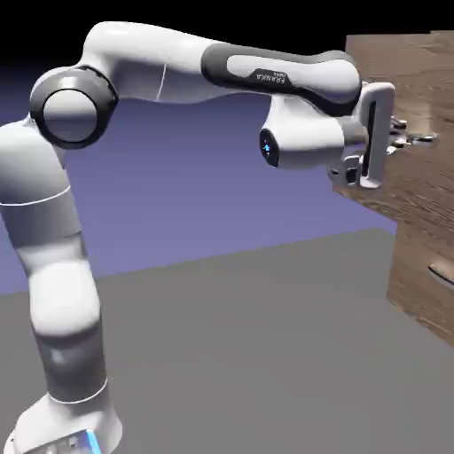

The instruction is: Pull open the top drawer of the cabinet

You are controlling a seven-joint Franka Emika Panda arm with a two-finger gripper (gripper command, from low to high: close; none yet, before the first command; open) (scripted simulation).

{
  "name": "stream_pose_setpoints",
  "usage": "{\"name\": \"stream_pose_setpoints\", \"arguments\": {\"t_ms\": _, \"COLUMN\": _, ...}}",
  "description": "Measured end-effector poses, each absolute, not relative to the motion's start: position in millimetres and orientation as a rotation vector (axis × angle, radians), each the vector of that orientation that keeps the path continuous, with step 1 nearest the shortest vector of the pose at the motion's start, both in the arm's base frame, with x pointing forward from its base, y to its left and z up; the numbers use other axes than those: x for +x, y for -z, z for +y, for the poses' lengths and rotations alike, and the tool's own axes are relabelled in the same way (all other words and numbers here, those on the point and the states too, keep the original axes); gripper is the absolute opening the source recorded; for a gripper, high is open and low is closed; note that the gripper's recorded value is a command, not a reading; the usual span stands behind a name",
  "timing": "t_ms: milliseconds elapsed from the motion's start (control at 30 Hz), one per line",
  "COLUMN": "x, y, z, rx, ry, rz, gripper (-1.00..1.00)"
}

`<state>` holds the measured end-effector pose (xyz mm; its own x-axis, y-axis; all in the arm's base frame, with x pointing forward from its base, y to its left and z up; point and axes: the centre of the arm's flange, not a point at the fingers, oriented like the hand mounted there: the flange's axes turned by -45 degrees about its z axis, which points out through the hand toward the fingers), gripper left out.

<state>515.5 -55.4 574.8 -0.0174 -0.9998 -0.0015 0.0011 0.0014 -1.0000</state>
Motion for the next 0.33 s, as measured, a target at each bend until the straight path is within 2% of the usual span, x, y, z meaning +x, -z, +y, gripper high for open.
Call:
{"name": "stream_pose_setpoints", "arguments": {"t_ms": 100, "x": 480, "y": -575, "z": -55, "rx": -1.196, "ry": 1.22, "rz": 1.225, "gripper": -1.0}}
{"name": "stream_pose_setpoints", "arguments": {"t_ms": 133, "x": 473, "y": -575, "z": -46, "rx": -1.209, "ry": 1.209, "rz": 1.21, "gripper": 1.0}}
{"name": "stream_pose_setpoints", "arguments": {"t_ms": 200, "x": 473, "y": -575, "z": -46, "rx": -1.209, "ry": 1.209, "rz": 1.209, "gripper": 1.0}}
{"name": "stream_pose_setpoints", "arguments": {"t_ms": 333, "x": 426, "y": -575, "z": -46, "rx": -1.21, "ry": 1.209, "rz": 1.209, "gripper": 1.0}}
